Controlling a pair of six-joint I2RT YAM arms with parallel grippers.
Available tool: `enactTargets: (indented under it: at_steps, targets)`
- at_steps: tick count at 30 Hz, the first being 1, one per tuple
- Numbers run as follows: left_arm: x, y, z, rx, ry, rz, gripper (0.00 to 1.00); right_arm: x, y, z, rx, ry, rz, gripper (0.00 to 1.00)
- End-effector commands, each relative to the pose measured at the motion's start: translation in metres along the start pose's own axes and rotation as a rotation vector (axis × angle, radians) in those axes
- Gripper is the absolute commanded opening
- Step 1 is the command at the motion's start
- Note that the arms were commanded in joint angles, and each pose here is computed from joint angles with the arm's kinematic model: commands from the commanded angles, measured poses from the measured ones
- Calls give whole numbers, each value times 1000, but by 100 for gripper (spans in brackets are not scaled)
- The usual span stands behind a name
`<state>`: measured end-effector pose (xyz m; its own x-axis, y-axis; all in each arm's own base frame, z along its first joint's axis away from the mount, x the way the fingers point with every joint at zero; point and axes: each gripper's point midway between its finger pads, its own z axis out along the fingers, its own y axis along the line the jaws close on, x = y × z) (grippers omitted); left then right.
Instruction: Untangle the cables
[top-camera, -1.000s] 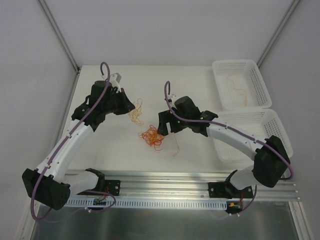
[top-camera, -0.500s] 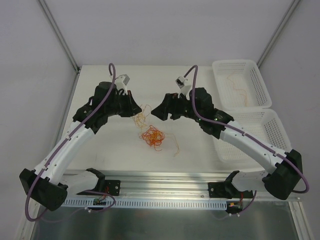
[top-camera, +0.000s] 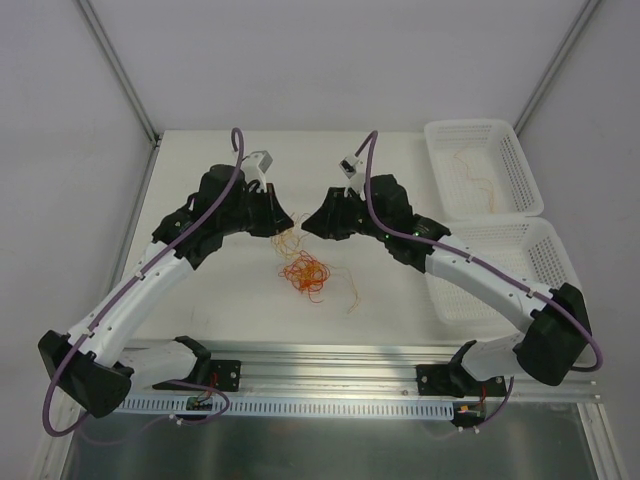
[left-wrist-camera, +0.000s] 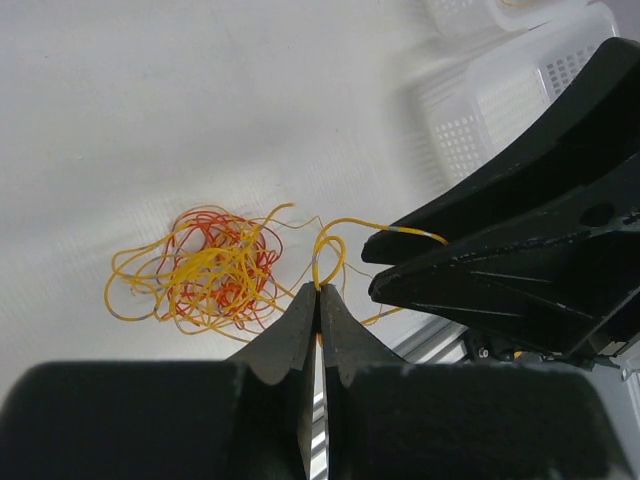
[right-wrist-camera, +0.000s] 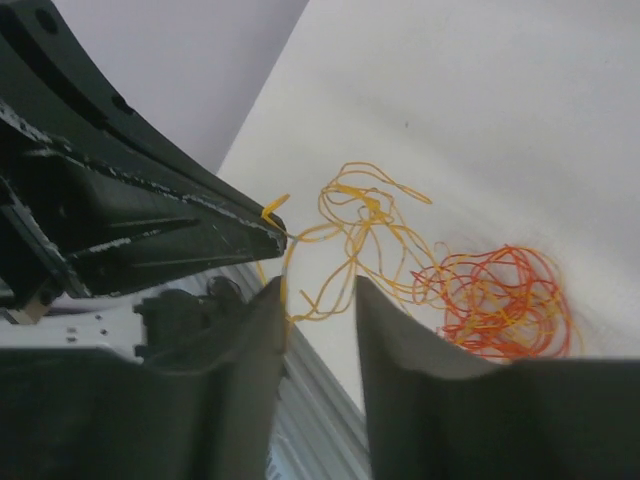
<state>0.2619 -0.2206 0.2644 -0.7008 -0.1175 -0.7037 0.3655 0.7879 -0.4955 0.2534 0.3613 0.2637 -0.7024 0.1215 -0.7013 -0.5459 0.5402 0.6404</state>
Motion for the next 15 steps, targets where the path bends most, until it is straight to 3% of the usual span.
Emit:
enactTargets:
  at_steps: [1, 2, 3, 10, 15]
  targets:
    - [-11, -6, -2, 3, -34, 28, 0, -21, 17, -8, -32, -56, -47, 26]
    - [-9, -4, -2, -4, -34, 32, 0, -22, 14, -12, -11, -62, -64, 9]
    - [-7, 4, -1, -37, -41, 36, 0, -25, 5, -16, 39, -75, -78, 2]
    - [13, 39, 1, -154, -43, 66, 5, -65, -37, -79, 280, -169, -174, 1]
    - [34, 42, 12, -97, -45, 59, 18, -81, -44, -108, 386, -200, -231, 0]
